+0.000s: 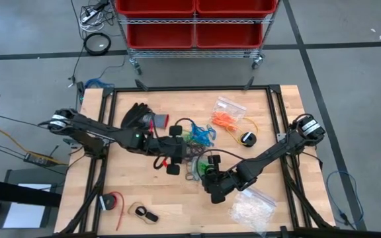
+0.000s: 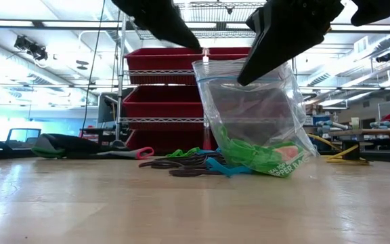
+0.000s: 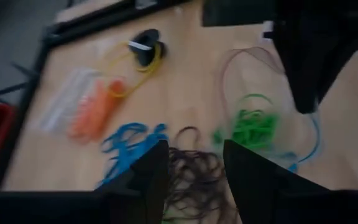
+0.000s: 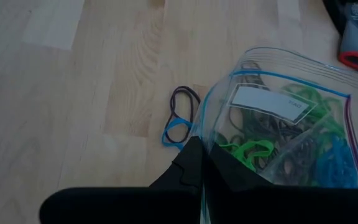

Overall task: Sort rubber bands
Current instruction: Put the green rubber band into the transparent zip bag

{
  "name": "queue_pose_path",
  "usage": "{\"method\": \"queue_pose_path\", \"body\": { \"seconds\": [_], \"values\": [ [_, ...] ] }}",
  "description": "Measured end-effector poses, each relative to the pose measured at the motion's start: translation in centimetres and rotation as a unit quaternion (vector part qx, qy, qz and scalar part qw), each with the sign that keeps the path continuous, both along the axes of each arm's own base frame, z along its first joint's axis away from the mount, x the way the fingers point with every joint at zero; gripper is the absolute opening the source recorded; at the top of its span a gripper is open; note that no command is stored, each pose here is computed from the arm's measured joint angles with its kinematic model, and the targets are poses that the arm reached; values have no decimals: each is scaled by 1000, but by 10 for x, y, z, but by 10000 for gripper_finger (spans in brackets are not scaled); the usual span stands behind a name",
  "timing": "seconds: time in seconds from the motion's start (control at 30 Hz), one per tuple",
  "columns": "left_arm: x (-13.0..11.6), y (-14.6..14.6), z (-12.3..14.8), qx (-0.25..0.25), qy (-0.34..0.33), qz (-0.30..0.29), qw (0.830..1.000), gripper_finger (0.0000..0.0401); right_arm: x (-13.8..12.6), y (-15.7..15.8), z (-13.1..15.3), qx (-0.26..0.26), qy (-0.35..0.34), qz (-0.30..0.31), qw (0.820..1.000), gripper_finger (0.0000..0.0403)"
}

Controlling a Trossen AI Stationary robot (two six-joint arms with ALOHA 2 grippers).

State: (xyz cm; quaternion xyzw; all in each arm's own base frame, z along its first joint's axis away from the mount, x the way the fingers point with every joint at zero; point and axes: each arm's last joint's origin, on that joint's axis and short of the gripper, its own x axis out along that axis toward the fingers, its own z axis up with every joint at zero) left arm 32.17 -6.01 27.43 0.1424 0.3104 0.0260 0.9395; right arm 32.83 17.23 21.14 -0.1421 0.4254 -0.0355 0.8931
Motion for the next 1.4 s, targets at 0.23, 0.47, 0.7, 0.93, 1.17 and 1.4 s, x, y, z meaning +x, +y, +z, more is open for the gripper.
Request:
{"method": "queue_pose_path", "body": {
  "seconds": [0.23, 0.47, 0.7, 0.93, 1.17, 1.4],
  "values": [
    [-18, 13, 13, 38, 11, 41, 998, 160, 0, 0, 0, -1, 1, 0, 1000, 0],
    [-28, 35, -32, 29, 54, 85, 994, 160, 0, 0, 0, -1, 1, 0, 1000, 0],
    [-39, 70, -84, -37, 2, 96, 995, 160, 0, 0, 0, -1, 1, 0, 1000, 0],
    [-47, 113, -119, -69, 4, 134, 989, 151, 1, -2, 0, 0, 0, -2, 1000, 0],
    [-38, 130, -158, -105, 60, 128, 984, 119, 2, -4, 0, 1, -2, -5, 1000, 0],
    [-19, 136, -172, -104, 48, 124, 986, 111, 3, -4, 0, 1, -3, -5, 1000, 0]
  ]
}}
